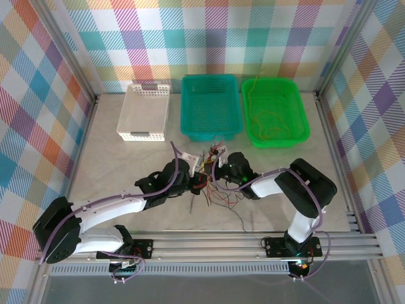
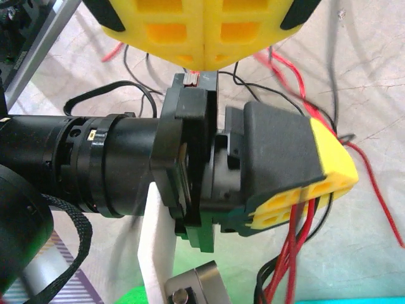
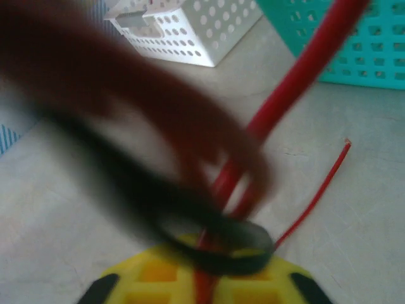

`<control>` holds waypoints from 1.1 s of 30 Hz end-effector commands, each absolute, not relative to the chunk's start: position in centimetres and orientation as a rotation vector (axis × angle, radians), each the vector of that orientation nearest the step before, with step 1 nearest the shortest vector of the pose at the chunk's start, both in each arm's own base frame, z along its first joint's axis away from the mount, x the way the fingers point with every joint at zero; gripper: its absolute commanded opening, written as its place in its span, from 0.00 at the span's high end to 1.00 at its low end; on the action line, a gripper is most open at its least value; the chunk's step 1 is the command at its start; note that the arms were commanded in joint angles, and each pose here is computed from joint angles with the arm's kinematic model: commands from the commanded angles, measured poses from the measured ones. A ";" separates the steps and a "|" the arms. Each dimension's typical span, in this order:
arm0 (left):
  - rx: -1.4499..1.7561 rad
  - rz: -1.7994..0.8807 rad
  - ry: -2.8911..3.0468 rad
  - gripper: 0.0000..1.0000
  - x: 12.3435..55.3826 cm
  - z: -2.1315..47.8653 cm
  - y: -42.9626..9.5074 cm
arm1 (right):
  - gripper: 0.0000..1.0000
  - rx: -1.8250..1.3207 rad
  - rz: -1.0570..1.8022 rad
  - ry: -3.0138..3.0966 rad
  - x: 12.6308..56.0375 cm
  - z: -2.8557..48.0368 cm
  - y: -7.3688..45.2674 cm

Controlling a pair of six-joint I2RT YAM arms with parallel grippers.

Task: Untangle the cables

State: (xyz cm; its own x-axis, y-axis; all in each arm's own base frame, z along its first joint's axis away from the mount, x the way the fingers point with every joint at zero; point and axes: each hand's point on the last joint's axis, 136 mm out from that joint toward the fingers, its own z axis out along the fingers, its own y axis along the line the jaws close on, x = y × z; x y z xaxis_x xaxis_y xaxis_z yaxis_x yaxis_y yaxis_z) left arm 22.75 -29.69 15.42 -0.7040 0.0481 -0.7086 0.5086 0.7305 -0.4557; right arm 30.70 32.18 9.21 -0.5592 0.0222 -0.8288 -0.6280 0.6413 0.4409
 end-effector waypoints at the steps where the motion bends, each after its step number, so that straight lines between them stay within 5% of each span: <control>1: 0.393 -0.825 2.211 1.00 22.6 16.8 -28.4 | 1.00 -0.475 0.972 1.976 31.3 12.9 32.1; 4: 0.363 -0.762 2.219 0.97 22.3 17.1 -26.4 | 1.00 -0.529 1.064 2.085 30.1 13.8 32.2; 8: 0.328 -0.730 2.213 0.63 21.7 17.4 -24.5 | 1.00 -0.536 1.223 2.139 28.8 15.9 32.1; 10: 0.310 -0.736 2.209 0.53 21.4 17.3 -24.0 | 1.00 -0.549 1.351 2.146 27.9 17.0 32.4; 25: 0.261 -0.990 2.147 0.34 21.5 17.6 -27.1 | 1.00 -0.628 1.746 2.104 24.3 21.8 34.3; 33: 0.233 -1.035 2.132 0.38 22.4 17.9 -28.5 | 1.00 -0.648 1.781 2.096 23.2 21.7 34.6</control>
